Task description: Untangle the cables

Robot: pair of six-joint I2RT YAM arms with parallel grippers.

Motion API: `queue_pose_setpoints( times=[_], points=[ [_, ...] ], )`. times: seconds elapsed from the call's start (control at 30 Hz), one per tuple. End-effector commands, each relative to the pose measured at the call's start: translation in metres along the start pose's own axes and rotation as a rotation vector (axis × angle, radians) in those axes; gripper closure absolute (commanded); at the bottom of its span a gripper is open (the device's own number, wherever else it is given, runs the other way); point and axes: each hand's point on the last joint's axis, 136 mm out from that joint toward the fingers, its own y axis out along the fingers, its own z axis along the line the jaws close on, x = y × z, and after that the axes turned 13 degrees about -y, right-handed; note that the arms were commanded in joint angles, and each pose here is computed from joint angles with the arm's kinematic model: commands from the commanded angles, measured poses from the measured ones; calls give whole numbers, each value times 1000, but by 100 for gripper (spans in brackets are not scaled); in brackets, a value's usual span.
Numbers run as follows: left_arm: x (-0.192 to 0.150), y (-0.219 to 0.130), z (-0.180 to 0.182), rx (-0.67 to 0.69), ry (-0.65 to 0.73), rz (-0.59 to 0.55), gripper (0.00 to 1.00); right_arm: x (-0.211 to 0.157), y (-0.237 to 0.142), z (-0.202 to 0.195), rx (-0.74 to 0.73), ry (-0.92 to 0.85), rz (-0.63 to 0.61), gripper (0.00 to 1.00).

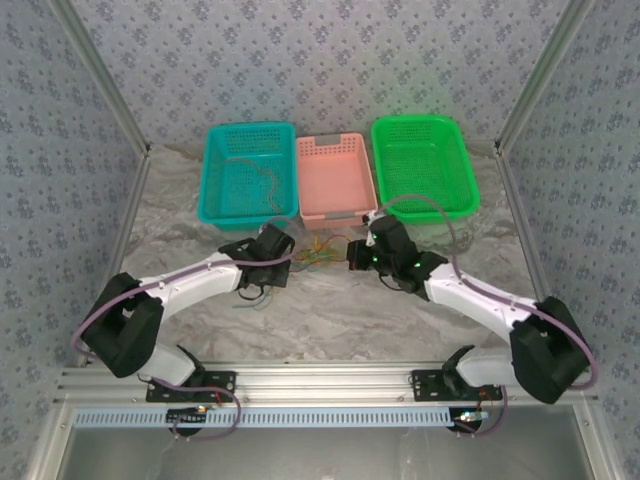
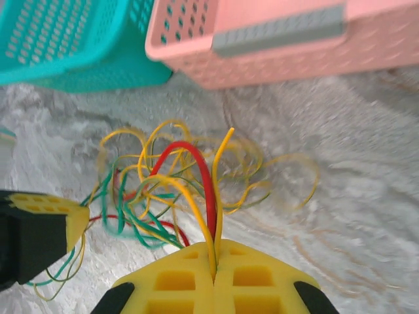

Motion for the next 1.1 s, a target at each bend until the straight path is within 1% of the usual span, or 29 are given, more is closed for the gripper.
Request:
queue_pose_setpoints(
  times=[0.0, 0.07, 0.2, 0.4, 0.5, 0.57, 0.63, 0.67, 0.73, 0.83, 0.97, 1.07],
  points=[
    [9, -4, 22, 102, -4, -23, 100, -3, -18, -19, -44, -4, 7, 100],
    [12, -4, 22, 102, -6, -32, 100, -1, -25, -26, -50, 6, -2, 100],
    [22, -6, 29, 146, -20, -61, 100, -4, -34, -33, -83, 0, 0, 100],
    [31, -9, 34, 192, -20, -85, 100, -14, -39, -48, -158, 13, 8, 100],
    [34, -11, 40, 226, -21, -97, 100, -17, -43, -54, -187, 22, -12, 100],
    [35, -12, 37, 206, -22, -97, 100, -19, -43, -52, -168, 20, -26, 100],
    [35, -11, 29, 165, -28, -90, 100, -23, -35, -40, -98, 1, -17, 100],
    [35, -10, 26, 149, -33, -88, 100, -23, -31, -32, -59, -15, -17, 95],
    [37, -10, 20, 118, -46, -88, 100, -32, -20, -9, 44, -60, 24, 82],
    [39, -9, 12, 75, -58, -95, 100, -54, -12, 12, 109, -109, 102, 63],
    [39, -8, 3, 18, -36, -99, 100, -77, -12, 18, 120, -113, 156, 50],
    [37, -7, 1, 2, -7, -106, 100, -75, -24, 9, 91, -103, 114, 46]
  ],
)
